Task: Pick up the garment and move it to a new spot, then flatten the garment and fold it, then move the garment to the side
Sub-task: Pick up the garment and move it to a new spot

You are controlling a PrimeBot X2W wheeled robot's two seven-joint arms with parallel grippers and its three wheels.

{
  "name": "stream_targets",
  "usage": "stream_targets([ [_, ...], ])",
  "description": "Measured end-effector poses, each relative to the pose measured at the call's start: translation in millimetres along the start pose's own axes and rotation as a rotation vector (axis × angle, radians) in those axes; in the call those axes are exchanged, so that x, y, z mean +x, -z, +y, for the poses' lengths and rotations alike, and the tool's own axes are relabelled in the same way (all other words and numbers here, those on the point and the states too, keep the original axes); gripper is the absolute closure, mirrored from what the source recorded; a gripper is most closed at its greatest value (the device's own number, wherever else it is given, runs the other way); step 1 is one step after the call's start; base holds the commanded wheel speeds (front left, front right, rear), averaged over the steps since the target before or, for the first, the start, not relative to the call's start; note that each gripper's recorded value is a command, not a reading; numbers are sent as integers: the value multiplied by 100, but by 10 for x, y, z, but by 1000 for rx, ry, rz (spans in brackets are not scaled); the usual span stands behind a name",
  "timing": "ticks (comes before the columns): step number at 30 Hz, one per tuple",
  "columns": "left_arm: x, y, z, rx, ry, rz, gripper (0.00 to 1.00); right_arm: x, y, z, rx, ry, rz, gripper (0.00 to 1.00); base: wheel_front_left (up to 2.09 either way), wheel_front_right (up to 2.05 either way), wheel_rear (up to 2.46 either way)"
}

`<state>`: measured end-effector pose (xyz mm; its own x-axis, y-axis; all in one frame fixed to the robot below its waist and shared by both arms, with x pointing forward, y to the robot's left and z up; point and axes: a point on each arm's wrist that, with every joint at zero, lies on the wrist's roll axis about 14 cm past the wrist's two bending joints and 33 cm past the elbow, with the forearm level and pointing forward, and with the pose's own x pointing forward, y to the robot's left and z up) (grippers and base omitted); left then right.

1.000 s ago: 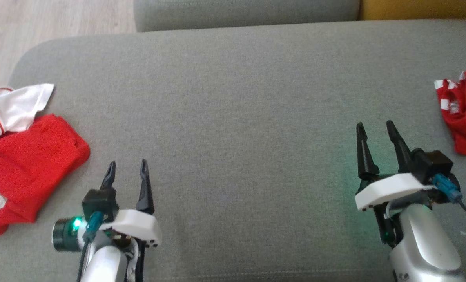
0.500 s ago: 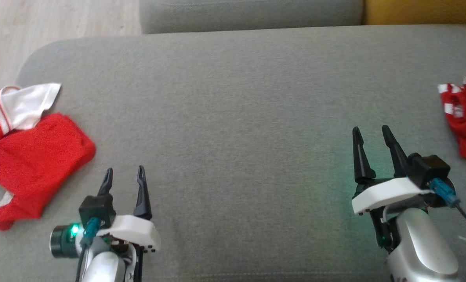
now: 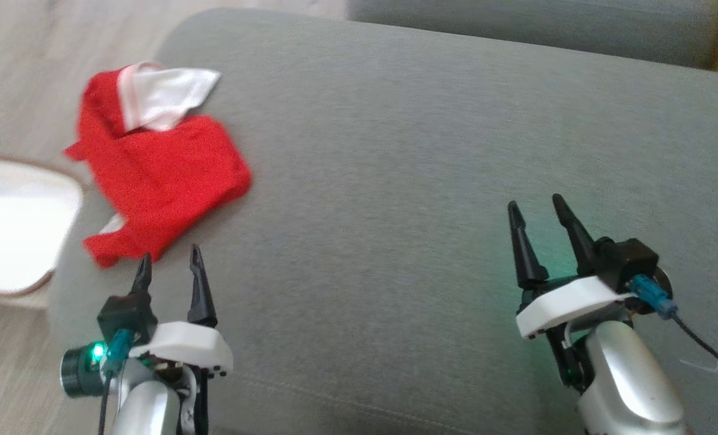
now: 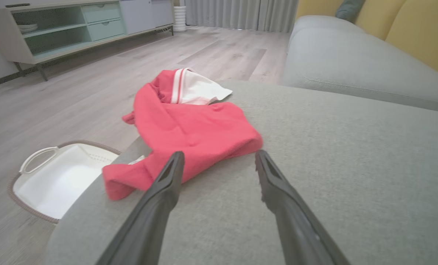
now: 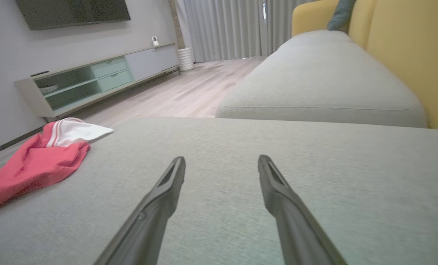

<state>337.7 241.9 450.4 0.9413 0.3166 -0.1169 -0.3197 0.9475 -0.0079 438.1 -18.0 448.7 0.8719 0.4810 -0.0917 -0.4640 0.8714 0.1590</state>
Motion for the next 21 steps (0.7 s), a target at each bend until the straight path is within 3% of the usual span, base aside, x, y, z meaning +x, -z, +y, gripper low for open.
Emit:
stream_targets([
  [10, -538, 190, 928, -20, -290, 53, 0, 308, 31, 970, -15, -287, 16, 0, 0, 0, 0],
  [14, -597, 173, 1050, -30, -326, 46, 0, 306, 51, 1127, -16, -333, 22, 0, 0, 0, 0],
  [21, -507, 243, 1045, -21, -320, 76, 0, 301, 139, 1113, -15, -341, 42, 0, 0, 0, 0],
])
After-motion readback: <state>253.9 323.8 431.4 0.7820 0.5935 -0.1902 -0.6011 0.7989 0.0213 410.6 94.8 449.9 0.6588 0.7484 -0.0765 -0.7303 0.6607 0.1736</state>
